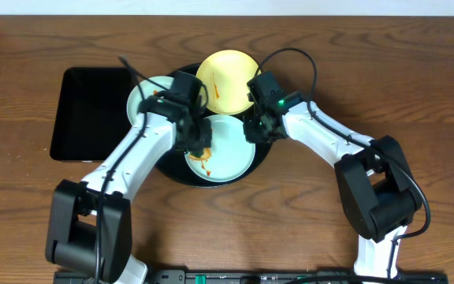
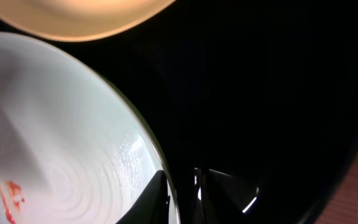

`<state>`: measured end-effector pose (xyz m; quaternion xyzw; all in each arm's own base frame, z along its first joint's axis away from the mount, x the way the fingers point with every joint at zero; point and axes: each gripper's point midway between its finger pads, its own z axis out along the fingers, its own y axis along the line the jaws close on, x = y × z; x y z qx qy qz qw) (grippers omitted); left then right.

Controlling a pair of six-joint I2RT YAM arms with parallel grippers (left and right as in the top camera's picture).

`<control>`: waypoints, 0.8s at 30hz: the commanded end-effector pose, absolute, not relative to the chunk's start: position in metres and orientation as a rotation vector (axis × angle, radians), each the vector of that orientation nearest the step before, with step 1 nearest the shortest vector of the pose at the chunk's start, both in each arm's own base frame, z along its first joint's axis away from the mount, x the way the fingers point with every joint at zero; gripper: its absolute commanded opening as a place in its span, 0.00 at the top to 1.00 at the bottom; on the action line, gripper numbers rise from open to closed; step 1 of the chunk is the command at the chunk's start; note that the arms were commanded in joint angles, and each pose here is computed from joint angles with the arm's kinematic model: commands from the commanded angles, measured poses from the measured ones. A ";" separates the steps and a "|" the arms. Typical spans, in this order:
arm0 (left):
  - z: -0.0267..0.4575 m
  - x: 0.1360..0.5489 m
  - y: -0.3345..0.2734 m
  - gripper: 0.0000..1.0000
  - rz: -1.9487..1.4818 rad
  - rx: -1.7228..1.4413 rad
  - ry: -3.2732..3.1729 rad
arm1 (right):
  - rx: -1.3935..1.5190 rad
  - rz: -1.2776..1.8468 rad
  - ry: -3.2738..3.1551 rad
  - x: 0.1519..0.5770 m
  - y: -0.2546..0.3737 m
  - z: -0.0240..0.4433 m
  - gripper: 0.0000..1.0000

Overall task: Clean dirty plates on tray and stack at the side
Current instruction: 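Grip the front light-blue plate rim with the right gripper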

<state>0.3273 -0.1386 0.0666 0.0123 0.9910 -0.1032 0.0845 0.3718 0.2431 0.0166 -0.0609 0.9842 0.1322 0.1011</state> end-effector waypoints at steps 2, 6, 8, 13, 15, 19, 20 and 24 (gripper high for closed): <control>0.060 0.328 -0.134 0.92 -0.247 0.089 2.959 | -0.124 0.341 2.922 0.374 0.241 0.006 0.87; 0.061 0.330 -0.133 0.93 -0.243 0.071 2.951 | -0.135 0.407 2.964 0.366 0.248 -0.003 0.90; 0.060 0.333 -0.129 0.92 -0.211 0.021 2.945 | -0.115 0.411 2.982 0.364 0.248 -0.008 0.94; 0.059 0.335 -0.128 0.93 -0.203 -0.024 2.941 | -0.110 0.423 2.998 0.361 0.249 -0.012 0.99; 0.055 0.335 -0.129 0.93 -0.202 -0.036 2.946 | -0.108 0.423 2.999 0.361 0.249 -0.012 0.99; 0.041 0.337 -0.132 0.92 -0.196 -0.044 2.967 | -0.108 0.423 3.000 0.361 0.249 -0.012 0.99; 0.036 0.337 -0.133 0.93 -0.192 -0.052 2.977 | -0.108 0.423 3.000 0.361 0.249 -0.012 0.99; 0.014 0.330 -0.136 0.93 -0.162 -0.098 3.037 | -0.104 0.423 3.001 0.361 0.249 -0.012 0.99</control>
